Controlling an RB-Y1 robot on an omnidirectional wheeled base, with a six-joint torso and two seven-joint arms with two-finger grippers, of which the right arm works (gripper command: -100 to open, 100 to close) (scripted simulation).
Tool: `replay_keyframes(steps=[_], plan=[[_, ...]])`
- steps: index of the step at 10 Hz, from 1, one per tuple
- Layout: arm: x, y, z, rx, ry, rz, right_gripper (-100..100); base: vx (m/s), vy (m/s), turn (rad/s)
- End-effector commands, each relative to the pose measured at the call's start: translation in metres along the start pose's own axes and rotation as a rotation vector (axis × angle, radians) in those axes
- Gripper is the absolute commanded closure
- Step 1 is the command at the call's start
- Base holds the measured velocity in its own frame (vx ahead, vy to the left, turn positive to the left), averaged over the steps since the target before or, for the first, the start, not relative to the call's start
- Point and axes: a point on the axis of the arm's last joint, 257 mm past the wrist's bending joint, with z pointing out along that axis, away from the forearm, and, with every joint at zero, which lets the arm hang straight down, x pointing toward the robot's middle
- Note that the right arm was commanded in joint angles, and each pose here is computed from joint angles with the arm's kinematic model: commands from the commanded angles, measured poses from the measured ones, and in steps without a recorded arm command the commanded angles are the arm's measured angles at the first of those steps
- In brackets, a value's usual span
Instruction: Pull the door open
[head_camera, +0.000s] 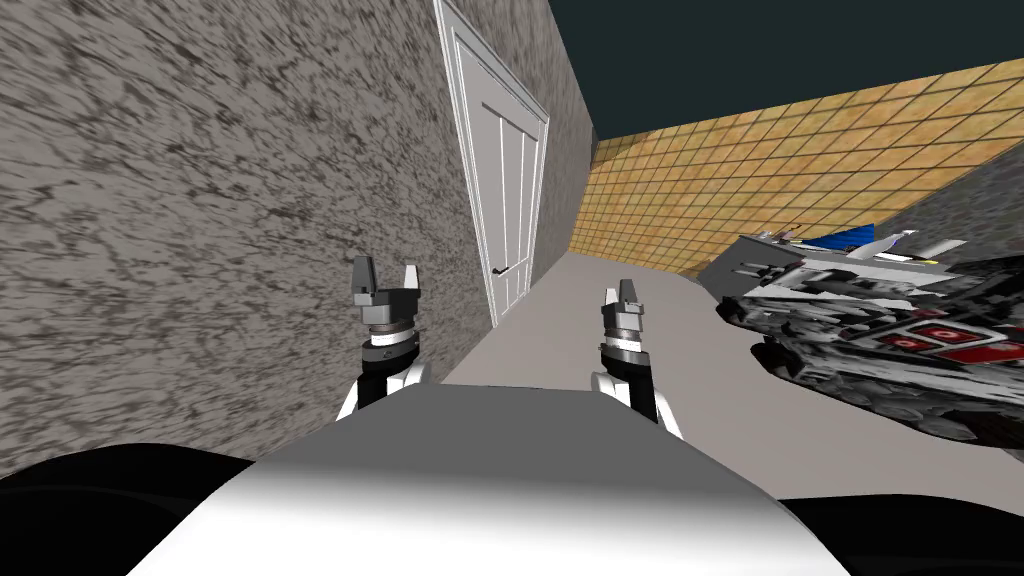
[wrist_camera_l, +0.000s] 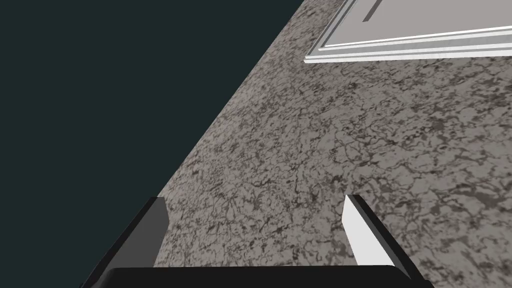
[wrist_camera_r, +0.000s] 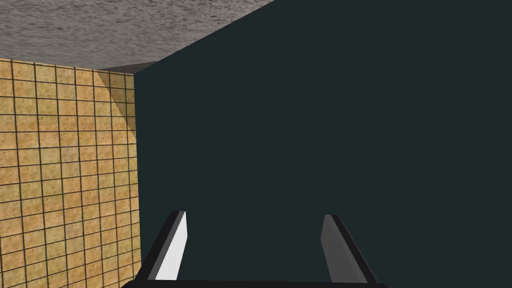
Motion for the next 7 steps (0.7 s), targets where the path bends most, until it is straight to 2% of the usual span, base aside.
replay_keyframes(steps=[1, 7], plan=[[0.005, -0.01, -0.0012, 0.011, 0.012, 0.011, -100, 0.099, -0.069, 0.164], [0.021, -0.048, -0.007, 0.054, 0.052, 0.054, -100, 0.065, -0.012, 0.117]])
